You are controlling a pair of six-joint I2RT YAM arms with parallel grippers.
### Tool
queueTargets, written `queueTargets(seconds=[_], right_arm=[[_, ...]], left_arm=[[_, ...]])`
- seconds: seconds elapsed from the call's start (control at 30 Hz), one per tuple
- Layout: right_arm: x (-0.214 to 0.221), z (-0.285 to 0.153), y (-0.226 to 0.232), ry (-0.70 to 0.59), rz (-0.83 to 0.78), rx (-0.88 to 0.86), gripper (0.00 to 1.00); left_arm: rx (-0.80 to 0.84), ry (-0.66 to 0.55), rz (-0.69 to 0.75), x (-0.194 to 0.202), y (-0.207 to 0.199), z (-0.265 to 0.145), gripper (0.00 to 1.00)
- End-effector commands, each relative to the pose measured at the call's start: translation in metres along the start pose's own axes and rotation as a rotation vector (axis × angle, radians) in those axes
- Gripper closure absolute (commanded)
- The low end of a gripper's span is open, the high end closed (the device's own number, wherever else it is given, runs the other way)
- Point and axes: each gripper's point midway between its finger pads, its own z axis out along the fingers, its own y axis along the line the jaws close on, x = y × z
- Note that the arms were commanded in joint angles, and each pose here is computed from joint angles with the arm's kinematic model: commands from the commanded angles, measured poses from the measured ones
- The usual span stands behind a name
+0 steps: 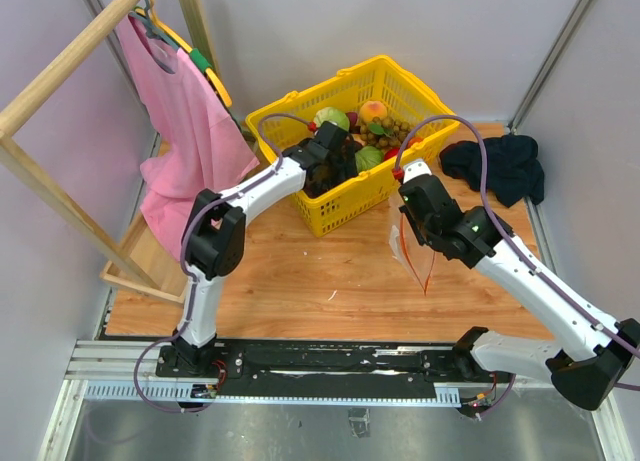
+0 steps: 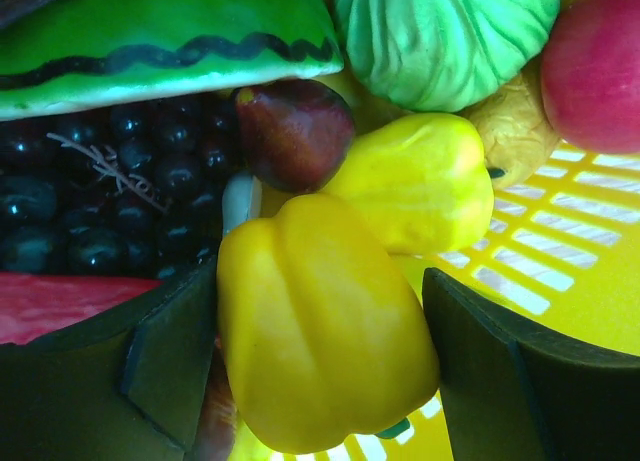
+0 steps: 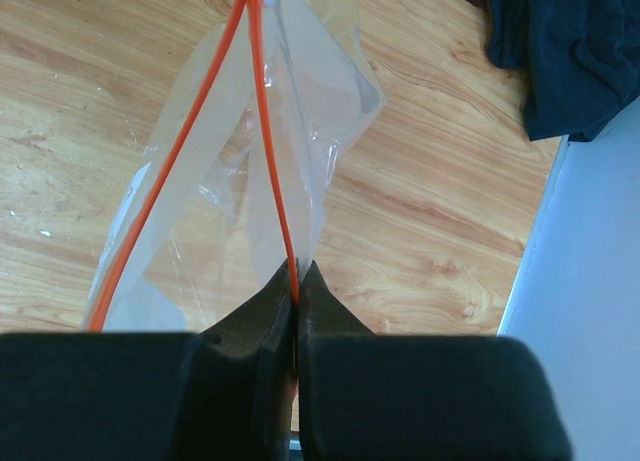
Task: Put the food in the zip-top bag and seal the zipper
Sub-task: Pick up the fake vegetable from the bin.
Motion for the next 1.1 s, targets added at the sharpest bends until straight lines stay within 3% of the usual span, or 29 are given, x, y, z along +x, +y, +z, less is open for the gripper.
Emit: queueTargets(seconds=[0.0,0.13,0.6,1.07], right_arm=[[-0.001,-0.004,0.001,-0.020,0.017,-0.005,0.97],[-0.002,-0.004,0.000,-0.023,0.022,-0.003,0.97],[-0.012,-0.002,0.015,-0.017,0.039,-0.068,0.98],[-0.025,0.006,0.039,-0.013,0.058,-0.160,0.99]], left_arm=[[-0.010,-0.040,0.026,-0.011,0.006,-0.029,0.41],[0.043,-0.101,0.031,-0.026,-0.003,-0.049,0.48],[0.323,-0.403,0.060,-0.073,-0.039,-0.159,0.55],[0.595,-0.598,0.135,-0.058,-0.075,-0.252,0.57]])
